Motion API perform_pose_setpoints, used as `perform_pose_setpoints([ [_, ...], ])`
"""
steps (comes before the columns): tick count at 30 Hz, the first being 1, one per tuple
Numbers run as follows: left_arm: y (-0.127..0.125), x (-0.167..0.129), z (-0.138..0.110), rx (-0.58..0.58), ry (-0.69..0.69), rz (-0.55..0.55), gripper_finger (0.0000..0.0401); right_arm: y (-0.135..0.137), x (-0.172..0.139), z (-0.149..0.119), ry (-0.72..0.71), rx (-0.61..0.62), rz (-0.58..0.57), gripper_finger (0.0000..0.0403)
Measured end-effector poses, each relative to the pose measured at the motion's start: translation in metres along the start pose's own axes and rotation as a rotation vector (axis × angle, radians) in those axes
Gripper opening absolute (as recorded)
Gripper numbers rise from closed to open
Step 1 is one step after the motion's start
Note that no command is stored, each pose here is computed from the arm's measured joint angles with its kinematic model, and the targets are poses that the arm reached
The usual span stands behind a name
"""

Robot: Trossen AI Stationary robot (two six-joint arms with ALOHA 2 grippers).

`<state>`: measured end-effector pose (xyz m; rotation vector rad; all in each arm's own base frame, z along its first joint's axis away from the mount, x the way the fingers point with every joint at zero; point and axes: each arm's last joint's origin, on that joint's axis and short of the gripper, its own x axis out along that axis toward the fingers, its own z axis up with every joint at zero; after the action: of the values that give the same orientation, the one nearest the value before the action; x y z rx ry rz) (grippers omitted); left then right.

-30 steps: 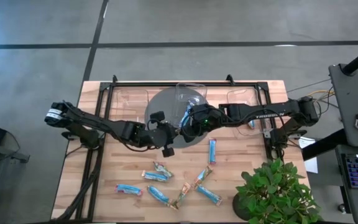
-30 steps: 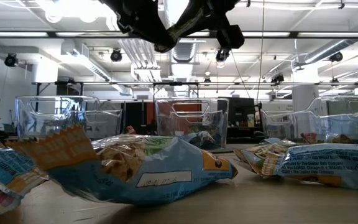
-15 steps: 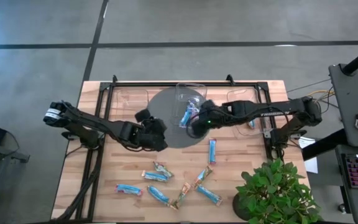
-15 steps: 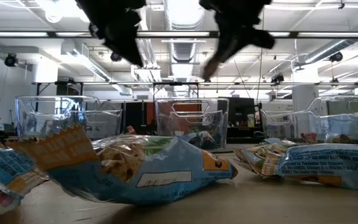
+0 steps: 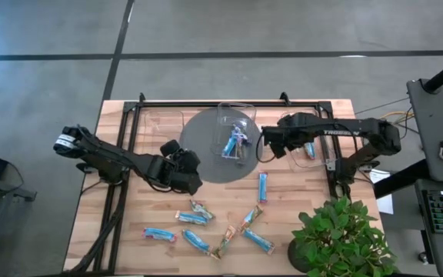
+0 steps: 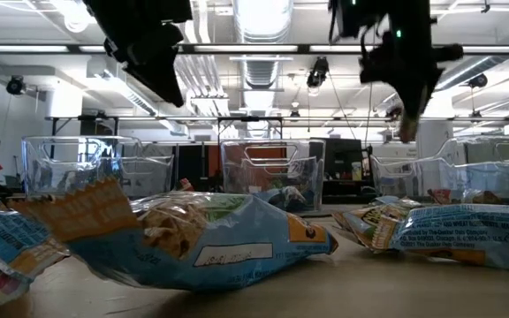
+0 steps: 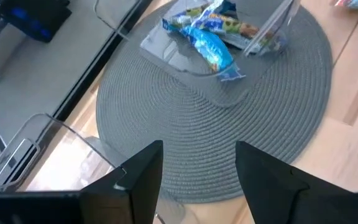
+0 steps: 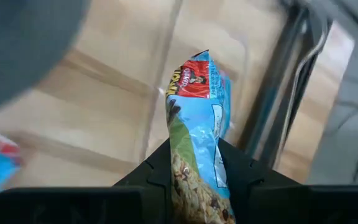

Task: Pick and place Granola Bars by type
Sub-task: Put the red granola bar into the right transparent bin

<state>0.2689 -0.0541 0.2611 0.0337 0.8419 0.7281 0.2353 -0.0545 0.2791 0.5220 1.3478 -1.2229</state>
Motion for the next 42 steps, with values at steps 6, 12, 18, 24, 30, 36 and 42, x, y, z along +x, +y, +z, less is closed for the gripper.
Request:
perform_pose_setpoints([
  [6,-0.002,0.002,-0.006,-0.035,0.049,-0.046,0.0183,-0.017,0.041,0.006,0.169,0.041,-0.074,0.0072],
  [12,-0.006,0.004,-0.016,-0.069,0.127,-0.107,0.0184,-0.017,0.065,0.015,0.314,0.064,0.133,0.009],
  [18,-0.009,0.005,-0.021,-0.083,0.226,-0.203,0.0184,-0.036,0.078,0.022,0.43,0.125,0.163,0.0133],
  [24,-0.009,0.005,-0.022,-0.089,0.246,-0.223,0.0184,-0.046,0.058,0.033,0.32,0.16,0.119,0.0189],
  [30,-0.009,0.013,-0.037,-0.057,0.287,-0.204,0.0184,-0.04,0.019,0.035,0.152,0.147,0.253,0.0217],
  [36,-0.01,0.02,-0.061,-0.046,0.408,-0.236,0.0184,-0.013,-0.01,0.02,0.072,0.031,0.388,0.0221],
  [42,-0.014,0.017,-0.074,-0.06,0.439,-0.24,0.0184,0.027,-0.016,-0.001,0.143,-0.022,0.501,0.0221],
])
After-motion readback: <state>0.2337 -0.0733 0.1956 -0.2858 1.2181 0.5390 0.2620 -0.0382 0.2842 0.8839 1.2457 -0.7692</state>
